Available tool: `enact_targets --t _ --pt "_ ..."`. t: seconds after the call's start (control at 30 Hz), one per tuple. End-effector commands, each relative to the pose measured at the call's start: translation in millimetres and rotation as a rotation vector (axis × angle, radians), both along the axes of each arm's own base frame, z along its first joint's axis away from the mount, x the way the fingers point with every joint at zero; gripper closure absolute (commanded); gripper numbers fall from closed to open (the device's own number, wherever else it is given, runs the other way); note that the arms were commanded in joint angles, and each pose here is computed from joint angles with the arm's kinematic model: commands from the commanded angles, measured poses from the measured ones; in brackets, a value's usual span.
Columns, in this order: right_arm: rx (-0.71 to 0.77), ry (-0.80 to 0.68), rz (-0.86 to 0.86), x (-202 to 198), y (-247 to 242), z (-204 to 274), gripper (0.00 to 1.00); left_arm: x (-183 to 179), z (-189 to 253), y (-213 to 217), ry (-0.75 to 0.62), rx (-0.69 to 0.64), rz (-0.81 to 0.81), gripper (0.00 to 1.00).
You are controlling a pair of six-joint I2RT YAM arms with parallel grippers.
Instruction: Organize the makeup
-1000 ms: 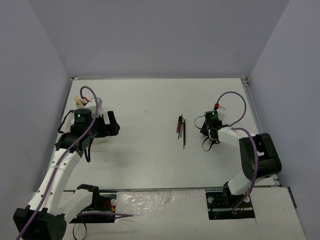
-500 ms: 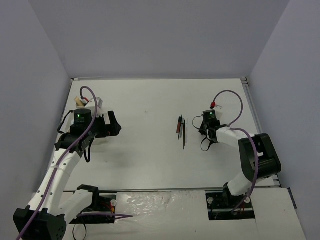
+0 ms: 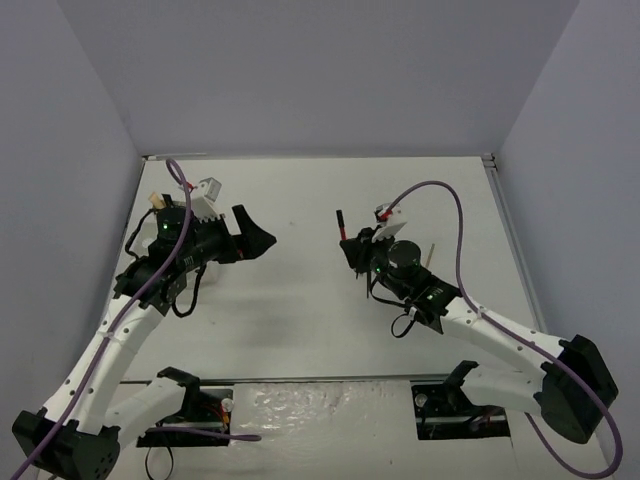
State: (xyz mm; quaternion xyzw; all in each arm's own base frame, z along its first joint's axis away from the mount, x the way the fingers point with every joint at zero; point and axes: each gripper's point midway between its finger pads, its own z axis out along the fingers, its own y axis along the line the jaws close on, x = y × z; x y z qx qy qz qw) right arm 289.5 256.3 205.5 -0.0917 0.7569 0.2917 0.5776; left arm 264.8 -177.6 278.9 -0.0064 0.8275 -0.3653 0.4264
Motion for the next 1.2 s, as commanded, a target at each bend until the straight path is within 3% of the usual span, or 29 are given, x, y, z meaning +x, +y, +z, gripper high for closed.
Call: enact_targets --t 0.0,0.23,0.43,0.83,0.9,0.97,1.13,1.17 --pt "0.11 -0.192 0.144 -27.4 44.2 56.0 1.0 4.2 61.1 -30.4 -0.121 -0.166 -0.022 0.03" --pt "0.178 -0.231 0.222 -44.0 70.0 75.4 1.0 -0.6 60.6 -60.1 -0.148 -0.123 -0.032 0.05" --pt "0.187 -0.23 0.254 -51.9 79.5 76.7 1.0 -0.1 52.6 -73.7 -0.168 -0.079 -0.02 0.15" --pt "0.209 -0.229 0.272 -58.1 84.3 77.9 1.0 -0.8 45.3 -97.5 -0.188 -0.023 -0.032 0.65" --pt "0.209 -0.229 0.269 -57.9 83.7 77.8 1.0 -2.0 45.7 -99.6 -0.196 -0.021 -0.04 0.86" --pt "0.214 -0.227 0.269 -58.6 82.9 77.7 0.98 -3.5 46.6 -101.8 -0.203 -0.023 -0.048 0.96" --pt "0.206 -0.218 0.266 -57.4 83.8 75.8 0.84 -3.9 47.0 -102.1 -0.223 -0.006 -0.047 1.0" --pt "0.206 -0.218 0.265 -57.2 83.7 76.3 0.73 -3.9 47.2 -101.1 -0.227 -0.001 -0.046 1.0"
